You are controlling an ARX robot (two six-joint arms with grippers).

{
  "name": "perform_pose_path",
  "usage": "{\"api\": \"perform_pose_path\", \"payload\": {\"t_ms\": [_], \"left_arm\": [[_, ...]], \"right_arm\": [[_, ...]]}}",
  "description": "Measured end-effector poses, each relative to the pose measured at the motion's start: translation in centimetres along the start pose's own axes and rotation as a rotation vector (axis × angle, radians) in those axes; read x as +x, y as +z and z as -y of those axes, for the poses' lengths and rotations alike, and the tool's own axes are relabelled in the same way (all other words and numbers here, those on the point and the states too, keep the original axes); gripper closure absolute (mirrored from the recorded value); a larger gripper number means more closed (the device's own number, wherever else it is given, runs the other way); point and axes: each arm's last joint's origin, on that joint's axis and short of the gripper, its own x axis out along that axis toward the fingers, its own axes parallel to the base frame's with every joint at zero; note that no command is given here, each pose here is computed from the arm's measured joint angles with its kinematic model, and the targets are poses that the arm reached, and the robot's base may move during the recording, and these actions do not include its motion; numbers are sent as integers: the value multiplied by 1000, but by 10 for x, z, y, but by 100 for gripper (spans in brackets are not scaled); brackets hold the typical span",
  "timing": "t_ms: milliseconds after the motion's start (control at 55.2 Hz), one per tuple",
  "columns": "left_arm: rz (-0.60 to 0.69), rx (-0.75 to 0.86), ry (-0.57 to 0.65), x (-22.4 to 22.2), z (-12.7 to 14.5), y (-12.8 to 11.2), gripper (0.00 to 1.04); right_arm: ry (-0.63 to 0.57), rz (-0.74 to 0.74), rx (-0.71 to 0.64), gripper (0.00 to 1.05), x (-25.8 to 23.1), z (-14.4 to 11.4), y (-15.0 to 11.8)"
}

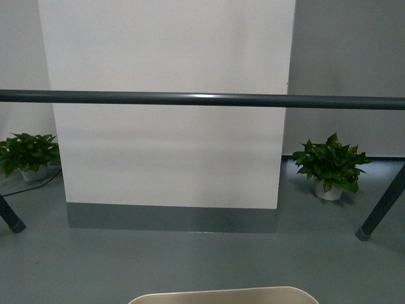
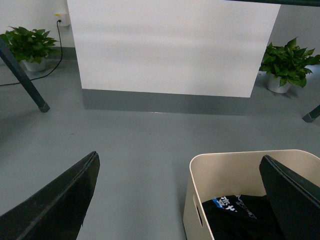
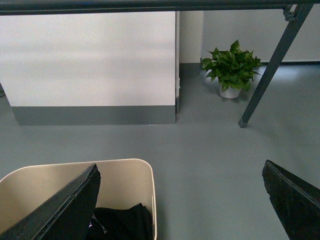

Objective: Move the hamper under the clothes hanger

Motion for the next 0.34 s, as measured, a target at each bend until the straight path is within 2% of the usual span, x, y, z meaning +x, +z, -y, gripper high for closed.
{"api": "perform_pose_path", "payload": {"t_ms": [344], "left_arm": [[0, 0, 0, 0, 0, 0, 7]], "right_arm": [[0, 0, 0, 8, 0, 0, 0]]}}
